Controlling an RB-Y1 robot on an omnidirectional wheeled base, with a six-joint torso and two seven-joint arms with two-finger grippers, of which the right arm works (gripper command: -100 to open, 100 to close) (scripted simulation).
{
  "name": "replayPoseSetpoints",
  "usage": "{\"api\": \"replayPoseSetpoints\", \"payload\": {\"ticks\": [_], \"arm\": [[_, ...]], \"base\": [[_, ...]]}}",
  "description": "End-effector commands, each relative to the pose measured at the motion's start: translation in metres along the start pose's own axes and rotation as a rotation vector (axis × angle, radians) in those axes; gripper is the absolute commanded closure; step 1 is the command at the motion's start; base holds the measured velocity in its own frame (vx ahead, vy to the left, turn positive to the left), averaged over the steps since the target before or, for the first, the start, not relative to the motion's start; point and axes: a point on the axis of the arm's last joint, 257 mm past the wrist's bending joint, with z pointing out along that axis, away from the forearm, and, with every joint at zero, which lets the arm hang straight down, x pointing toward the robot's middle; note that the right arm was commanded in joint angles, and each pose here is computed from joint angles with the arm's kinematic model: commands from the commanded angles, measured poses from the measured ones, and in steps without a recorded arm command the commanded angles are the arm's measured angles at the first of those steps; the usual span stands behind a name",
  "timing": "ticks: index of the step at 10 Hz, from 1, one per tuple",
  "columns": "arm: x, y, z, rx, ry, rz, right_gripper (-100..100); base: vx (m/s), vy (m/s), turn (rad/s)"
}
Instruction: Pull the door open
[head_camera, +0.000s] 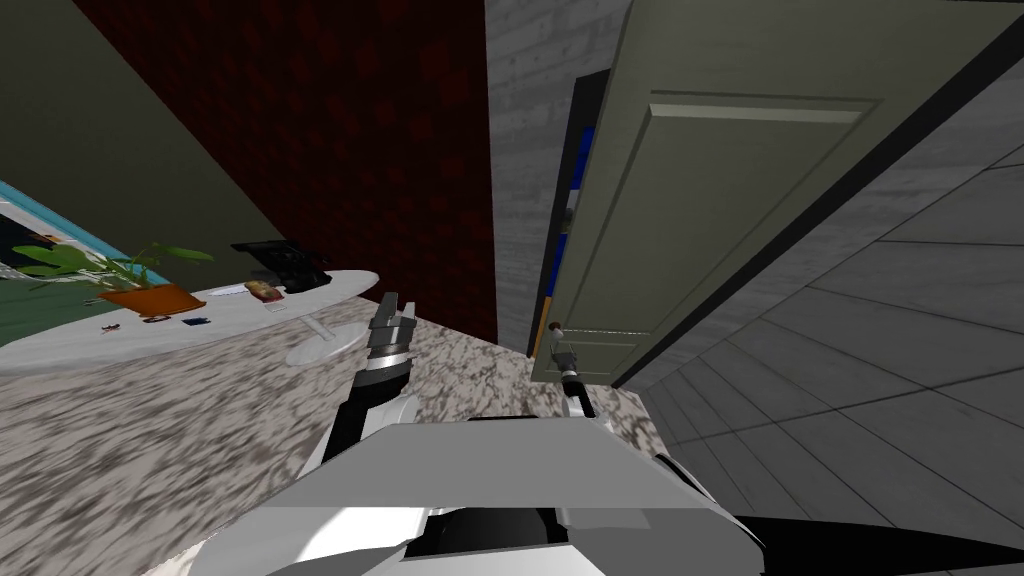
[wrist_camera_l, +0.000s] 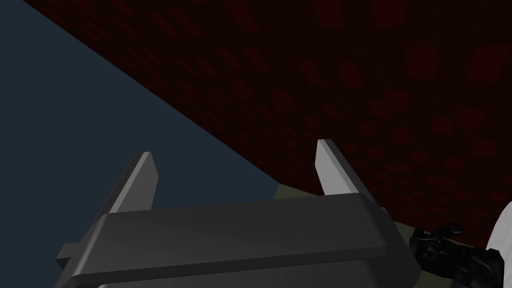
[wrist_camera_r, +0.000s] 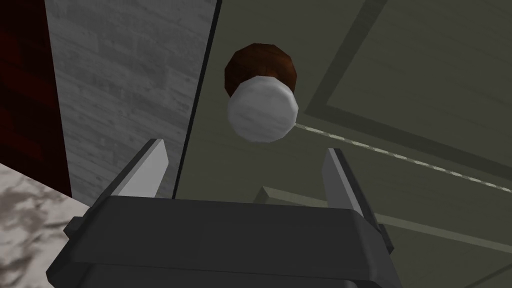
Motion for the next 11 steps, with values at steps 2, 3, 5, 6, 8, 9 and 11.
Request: {"api": "replayPoseSetpoints", "payload": {"ticks": [2,3,5,6,8,9,11], "arm": [[-0.0009,-0.0005,-0.0013,-0.004,-0.004,0.087,-100],[-0.0015,-0.0009,-0.0021,-0.007,-0.006,0.121,-100],[-0.0021,-0.0012,-0.0028,-0.009,-0.008,0.173,-100],[-0.0026,-0.0014,-0.0035,-0.011,-0.009,0.207,-100],[-0.0034,-0.0019,-0.0045,-0.015,-0.012,0.268,-100],[-0.0037,-0.0021,-0.0049,-0.016,-0.013,0.291,-100],[-0.0039,-0.0022,-0.0052,-0.017,-0.013,0.297,-100]], "base": [[-0.05,-0.033,0.043],[-0.059,-0.043,0.085],[-0.04,-0.027,0.034],[-0.054,-0.025,0.069],[-0.054,-0.036,0.049],[-0.041,-0.033,0.039],[-0.021,-0.016,0.023]]}}
